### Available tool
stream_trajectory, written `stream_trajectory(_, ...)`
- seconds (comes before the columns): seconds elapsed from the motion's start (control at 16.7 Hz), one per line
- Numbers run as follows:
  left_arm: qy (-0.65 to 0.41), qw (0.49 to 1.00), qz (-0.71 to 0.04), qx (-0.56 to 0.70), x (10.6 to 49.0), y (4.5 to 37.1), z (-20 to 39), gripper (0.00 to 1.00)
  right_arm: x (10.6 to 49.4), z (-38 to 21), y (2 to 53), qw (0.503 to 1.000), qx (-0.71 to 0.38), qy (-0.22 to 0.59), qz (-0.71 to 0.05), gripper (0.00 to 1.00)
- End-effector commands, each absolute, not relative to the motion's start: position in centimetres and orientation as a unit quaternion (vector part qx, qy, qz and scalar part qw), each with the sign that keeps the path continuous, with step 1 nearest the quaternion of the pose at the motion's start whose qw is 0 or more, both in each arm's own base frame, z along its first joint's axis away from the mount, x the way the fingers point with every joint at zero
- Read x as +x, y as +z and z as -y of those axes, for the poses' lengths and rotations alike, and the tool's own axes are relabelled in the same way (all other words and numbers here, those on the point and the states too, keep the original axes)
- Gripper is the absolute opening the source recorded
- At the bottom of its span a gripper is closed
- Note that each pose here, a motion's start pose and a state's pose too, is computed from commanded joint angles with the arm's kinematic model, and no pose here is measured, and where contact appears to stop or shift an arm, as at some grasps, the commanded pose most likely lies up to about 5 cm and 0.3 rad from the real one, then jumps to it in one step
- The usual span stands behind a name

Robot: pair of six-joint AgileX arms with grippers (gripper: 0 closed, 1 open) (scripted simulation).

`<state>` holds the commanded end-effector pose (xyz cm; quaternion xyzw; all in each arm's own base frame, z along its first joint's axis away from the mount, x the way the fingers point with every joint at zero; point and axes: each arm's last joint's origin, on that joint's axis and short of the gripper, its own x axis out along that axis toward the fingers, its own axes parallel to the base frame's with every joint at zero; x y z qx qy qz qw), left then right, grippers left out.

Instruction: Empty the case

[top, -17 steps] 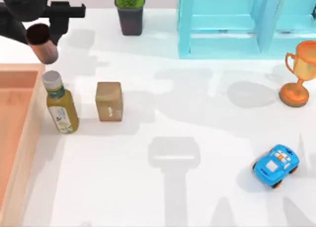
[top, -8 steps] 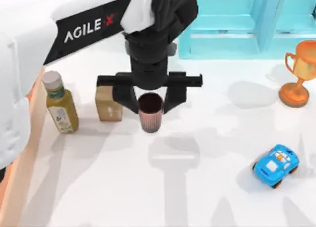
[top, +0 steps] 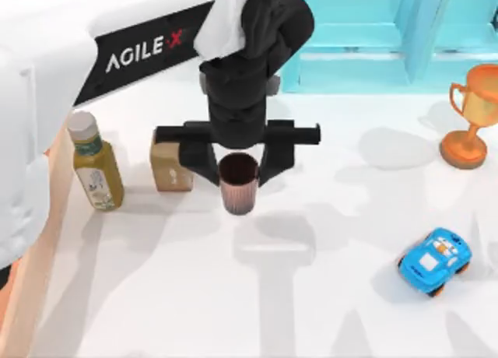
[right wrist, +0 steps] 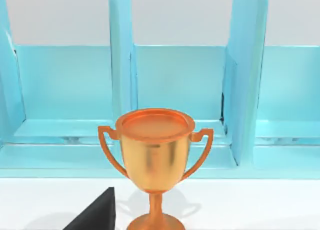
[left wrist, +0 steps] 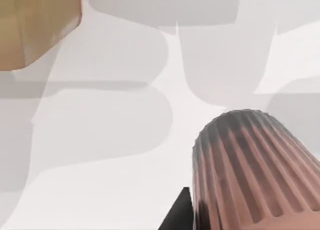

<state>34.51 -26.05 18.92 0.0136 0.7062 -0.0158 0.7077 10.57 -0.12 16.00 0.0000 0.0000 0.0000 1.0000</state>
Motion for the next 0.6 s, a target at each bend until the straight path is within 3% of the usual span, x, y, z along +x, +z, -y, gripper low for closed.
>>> stream_trajectory(0.3, -0.016, 0.707, -0.707, 0.014, 34.4, 15.7, 26.1, 0.00, 10.6, 0.1, 16.0, 1.000, 0.000, 0.000, 0.000, 1.00)
stream_trajectory(0.54, -0.016, 0.707, -0.707, 0.014, 34.3, 15.4, 26.1, 0.00, 10.6, 0.1, 16.0, 1.000, 0.000, 0.000, 0.000, 1.00)
stream_trajectory(0.6, -0.016, 0.707, -0.707, 0.014, 34.3, 15.4, 26.1, 0.08, 10.6, 0.1, 16.0, 1.000, 0.000, 0.000, 0.000, 1.00)
